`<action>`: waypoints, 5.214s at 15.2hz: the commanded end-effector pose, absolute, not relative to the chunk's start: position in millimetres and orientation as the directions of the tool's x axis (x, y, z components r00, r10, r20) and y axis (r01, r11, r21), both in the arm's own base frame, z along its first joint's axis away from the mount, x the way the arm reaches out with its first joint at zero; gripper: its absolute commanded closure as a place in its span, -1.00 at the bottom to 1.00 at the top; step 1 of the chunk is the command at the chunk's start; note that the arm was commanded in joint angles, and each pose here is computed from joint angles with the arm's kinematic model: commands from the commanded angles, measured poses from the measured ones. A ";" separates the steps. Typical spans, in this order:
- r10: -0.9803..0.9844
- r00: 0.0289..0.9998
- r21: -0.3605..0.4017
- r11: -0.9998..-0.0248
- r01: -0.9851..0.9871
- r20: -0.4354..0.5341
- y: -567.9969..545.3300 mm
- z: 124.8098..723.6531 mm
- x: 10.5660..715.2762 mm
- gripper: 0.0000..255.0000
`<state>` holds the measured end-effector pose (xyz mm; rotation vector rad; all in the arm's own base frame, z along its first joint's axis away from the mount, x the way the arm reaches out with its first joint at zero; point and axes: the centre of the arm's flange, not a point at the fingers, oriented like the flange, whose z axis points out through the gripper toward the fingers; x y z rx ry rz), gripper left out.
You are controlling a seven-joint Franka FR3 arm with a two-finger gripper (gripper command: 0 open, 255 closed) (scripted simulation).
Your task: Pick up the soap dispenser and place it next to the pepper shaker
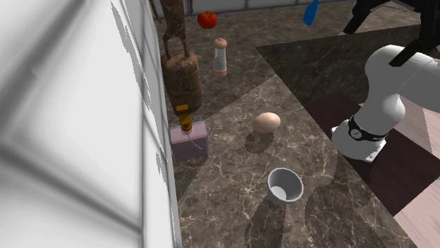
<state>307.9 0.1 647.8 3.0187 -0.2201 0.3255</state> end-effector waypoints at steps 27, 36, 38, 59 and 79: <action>-0.195 0.949 0.010 -0.979 -0.204 0.246 -184.0 416.6 485.9 -1.00; -0.212 0.944 -0.010 -0.976 -0.217 0.252 -232.8 343.6 536.3 -1.00; -0.212 0.944 -0.010 -0.976 -0.217 0.252 -233.2 333.4 538.9 -1.00; -0.212 0.944 -0.010 -0.976 -0.217 0.252 -234.3 315.1 543.4 1.00; -0.212 0.944 -0.010 -0.976 -0.217 0.252 -234.1 415.4 543.6 1.00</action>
